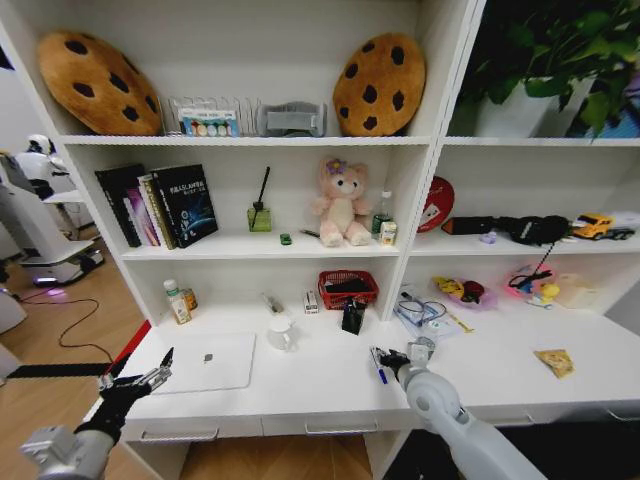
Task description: Organize the objects on the table.
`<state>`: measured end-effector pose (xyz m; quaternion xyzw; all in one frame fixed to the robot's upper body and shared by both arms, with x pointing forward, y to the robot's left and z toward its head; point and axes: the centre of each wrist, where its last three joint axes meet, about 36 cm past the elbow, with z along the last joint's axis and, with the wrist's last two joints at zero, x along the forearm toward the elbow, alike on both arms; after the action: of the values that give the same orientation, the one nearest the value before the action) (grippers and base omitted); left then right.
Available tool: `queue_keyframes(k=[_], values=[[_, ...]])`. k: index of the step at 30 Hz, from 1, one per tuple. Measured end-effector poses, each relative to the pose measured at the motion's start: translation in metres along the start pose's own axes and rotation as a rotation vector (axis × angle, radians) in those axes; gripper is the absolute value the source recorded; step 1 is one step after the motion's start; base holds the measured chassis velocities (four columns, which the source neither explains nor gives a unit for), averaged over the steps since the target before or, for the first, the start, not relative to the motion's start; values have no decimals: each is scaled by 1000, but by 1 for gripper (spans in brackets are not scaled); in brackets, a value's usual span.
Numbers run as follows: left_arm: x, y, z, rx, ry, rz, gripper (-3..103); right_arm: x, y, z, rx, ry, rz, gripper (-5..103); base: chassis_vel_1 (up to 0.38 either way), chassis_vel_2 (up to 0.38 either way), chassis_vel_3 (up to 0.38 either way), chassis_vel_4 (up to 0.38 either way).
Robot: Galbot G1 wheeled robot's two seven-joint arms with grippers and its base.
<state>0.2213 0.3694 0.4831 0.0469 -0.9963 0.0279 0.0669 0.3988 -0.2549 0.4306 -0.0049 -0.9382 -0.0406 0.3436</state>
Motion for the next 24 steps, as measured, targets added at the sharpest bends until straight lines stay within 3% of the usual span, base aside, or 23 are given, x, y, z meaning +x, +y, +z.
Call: queue_keyframes(k=[6,17,24], values=[[0,0,0,0,0,0,100,0,2,3,12,18,-13,30,0,0,0,0],[0,0,0,0,0,0,100,-10,0,4,39,19,8,34,0,0,0,0],[0,0,0,0,0,0,100,-15,-1,6,44,25,15,47,0,0,0,0]])
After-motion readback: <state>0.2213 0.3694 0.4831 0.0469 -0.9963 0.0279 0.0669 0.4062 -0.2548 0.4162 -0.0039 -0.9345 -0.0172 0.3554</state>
